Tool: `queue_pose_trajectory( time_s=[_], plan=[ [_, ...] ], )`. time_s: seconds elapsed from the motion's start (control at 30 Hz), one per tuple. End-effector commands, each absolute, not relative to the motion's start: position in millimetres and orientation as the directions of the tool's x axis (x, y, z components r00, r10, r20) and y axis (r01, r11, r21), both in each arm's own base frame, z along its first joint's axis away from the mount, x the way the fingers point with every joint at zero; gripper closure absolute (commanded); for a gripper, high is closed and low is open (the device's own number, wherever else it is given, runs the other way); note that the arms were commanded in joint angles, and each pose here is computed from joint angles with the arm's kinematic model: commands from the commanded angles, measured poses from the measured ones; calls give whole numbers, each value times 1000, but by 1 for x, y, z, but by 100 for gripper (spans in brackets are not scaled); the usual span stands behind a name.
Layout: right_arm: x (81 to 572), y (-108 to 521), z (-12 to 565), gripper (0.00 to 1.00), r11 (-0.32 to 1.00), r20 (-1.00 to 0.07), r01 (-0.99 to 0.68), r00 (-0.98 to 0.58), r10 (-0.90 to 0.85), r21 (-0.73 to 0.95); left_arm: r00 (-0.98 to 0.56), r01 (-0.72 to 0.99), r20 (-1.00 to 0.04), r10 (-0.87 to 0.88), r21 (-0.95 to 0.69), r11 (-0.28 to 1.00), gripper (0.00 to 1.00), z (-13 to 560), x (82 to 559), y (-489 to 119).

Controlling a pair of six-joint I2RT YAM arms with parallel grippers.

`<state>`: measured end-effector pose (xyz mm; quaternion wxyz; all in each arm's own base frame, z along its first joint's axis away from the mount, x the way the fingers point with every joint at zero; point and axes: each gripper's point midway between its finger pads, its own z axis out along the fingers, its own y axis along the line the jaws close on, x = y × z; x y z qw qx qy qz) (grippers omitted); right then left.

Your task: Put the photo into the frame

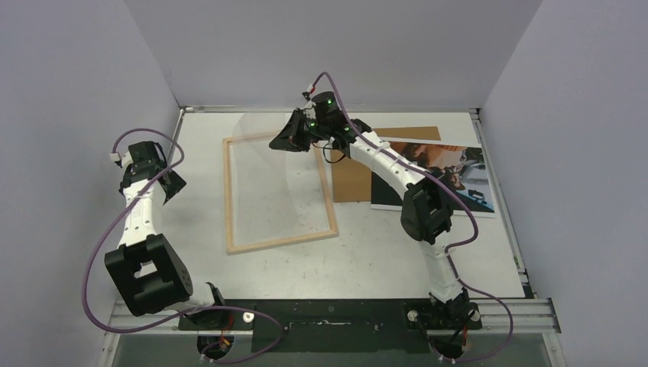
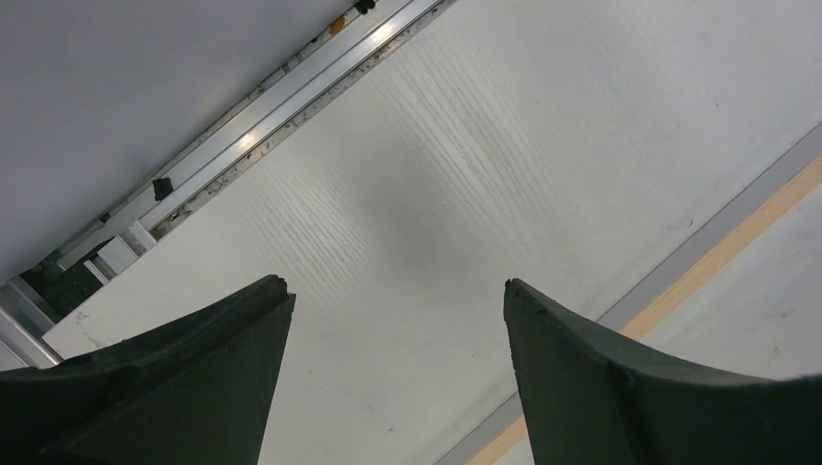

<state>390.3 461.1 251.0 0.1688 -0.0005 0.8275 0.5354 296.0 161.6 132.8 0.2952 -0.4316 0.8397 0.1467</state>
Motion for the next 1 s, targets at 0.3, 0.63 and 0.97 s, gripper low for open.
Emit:
queue_pose_trajectory(
  time_s=[0.3,0.63,0.97],
  plan=[
    [374,471,379,100,165,-318,-287,-923,215,944,-452,-779,-623,-638,-72,623,22,142,318,158],
    [377,482,341,100,191,-248,-213,-951,184,958,-461,-789,-611,-644,-51,613,22,136,318,161],
    [366,503,379,100,18,-171,-171,-969,180,985,-467,-784,-600,-649,-58,618,22,135,316,157]
  ],
)
